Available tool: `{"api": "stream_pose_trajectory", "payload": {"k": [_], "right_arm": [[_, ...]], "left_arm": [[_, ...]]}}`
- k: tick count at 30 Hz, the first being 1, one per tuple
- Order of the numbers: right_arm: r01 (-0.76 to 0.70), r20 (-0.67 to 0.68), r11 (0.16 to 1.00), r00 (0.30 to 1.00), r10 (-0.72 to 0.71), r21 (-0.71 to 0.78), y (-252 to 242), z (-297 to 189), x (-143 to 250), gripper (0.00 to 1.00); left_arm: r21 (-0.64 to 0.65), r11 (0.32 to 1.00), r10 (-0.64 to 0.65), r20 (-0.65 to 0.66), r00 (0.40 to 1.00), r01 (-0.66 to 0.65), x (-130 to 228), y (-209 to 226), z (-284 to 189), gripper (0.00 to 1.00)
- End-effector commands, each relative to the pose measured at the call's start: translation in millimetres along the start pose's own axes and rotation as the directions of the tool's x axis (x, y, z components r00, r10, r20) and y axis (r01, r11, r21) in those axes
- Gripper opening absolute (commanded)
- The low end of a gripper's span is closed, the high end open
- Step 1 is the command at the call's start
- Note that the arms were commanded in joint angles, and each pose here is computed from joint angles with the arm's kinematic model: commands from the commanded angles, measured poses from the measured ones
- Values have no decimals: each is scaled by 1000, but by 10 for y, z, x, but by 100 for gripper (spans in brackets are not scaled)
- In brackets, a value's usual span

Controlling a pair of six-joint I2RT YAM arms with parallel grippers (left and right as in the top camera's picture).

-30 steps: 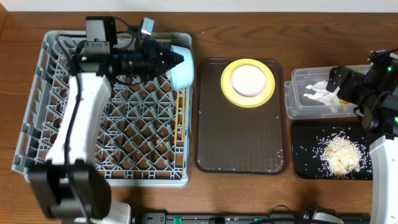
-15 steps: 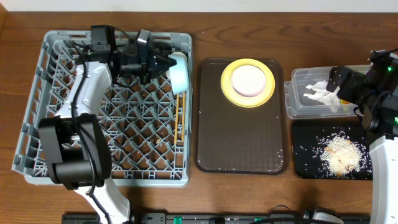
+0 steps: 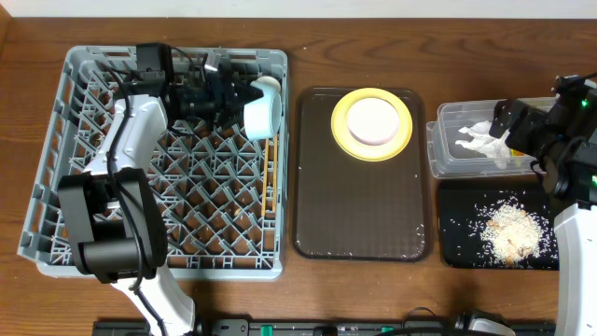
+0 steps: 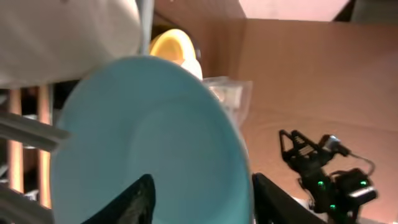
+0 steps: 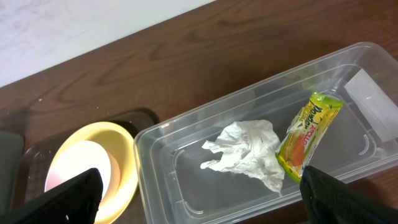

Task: Sort waste into correct bins and load items into the dishwasher rack
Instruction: 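Carry the blue bowl to the rack and set it beside the cup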

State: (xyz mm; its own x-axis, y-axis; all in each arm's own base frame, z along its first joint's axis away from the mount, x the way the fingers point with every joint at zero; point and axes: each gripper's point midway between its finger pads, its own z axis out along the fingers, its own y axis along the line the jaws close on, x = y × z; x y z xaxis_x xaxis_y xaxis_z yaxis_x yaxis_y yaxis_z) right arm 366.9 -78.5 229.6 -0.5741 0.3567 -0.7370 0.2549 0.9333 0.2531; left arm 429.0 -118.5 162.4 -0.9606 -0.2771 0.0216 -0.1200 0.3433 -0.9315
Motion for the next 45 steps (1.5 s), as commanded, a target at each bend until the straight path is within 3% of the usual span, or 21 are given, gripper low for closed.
{"api": "stream_pose_trajectory", "payload": {"k": [1, 6, 8, 10, 12, 18, 24, 31, 41, 45], "right_arm": [[12, 18, 1000, 1000, -12, -5, 14, -41, -74, 99], [12, 18, 1000, 1000, -12, -5, 14, -41, -74, 99], [12, 18, 1000, 1000, -12, -5, 14, -41, -74, 99], [12, 18, 1000, 1000, -12, -4, 14, -41, -74, 99], [12, 18, 1000, 1000, -12, -4, 14, -41, -74, 99], [12, 18, 1000, 1000, -12, -5, 14, -41, -74, 99], [12, 18, 1000, 1000, -12, -4, 14, -41, -74, 99], [12, 18, 1000, 1000, -12, -5, 14, -41, -74, 99], [12, 18, 1000, 1000, -12, -5, 14, -41, -74, 99], [12, 18, 1000, 1000, -12, -5, 14, -41, -74, 99]], "left_arm": [[-56, 998, -9, 33, 999, 11, -76, 195, -35, 57], [-113, 993, -31, 79, 996, 39, -135, 307, -155, 63], [-119, 992, -37, 90, 995, 47, -146, 315, -200, 51], [-113, 992, -37, 93, 995, 47, -142, 284, -215, 27], [-102, 993, -45, 94, 995, 55, -133, 232, -227, 20], [-64, 996, -63, 75, 995, 68, -56, 96, -253, 19], [-66, 972, -220, 59, 974, 223, 32, 133, -250, 19], [66, 967, -246, 4, 969, 245, 6, -145, -241, 19], [41, 967, -251, 22, 968, 250, -6, -88, -238, 19], [-69, 959, -268, 85, 960, 274, -22, 142, -246, 19]]}}
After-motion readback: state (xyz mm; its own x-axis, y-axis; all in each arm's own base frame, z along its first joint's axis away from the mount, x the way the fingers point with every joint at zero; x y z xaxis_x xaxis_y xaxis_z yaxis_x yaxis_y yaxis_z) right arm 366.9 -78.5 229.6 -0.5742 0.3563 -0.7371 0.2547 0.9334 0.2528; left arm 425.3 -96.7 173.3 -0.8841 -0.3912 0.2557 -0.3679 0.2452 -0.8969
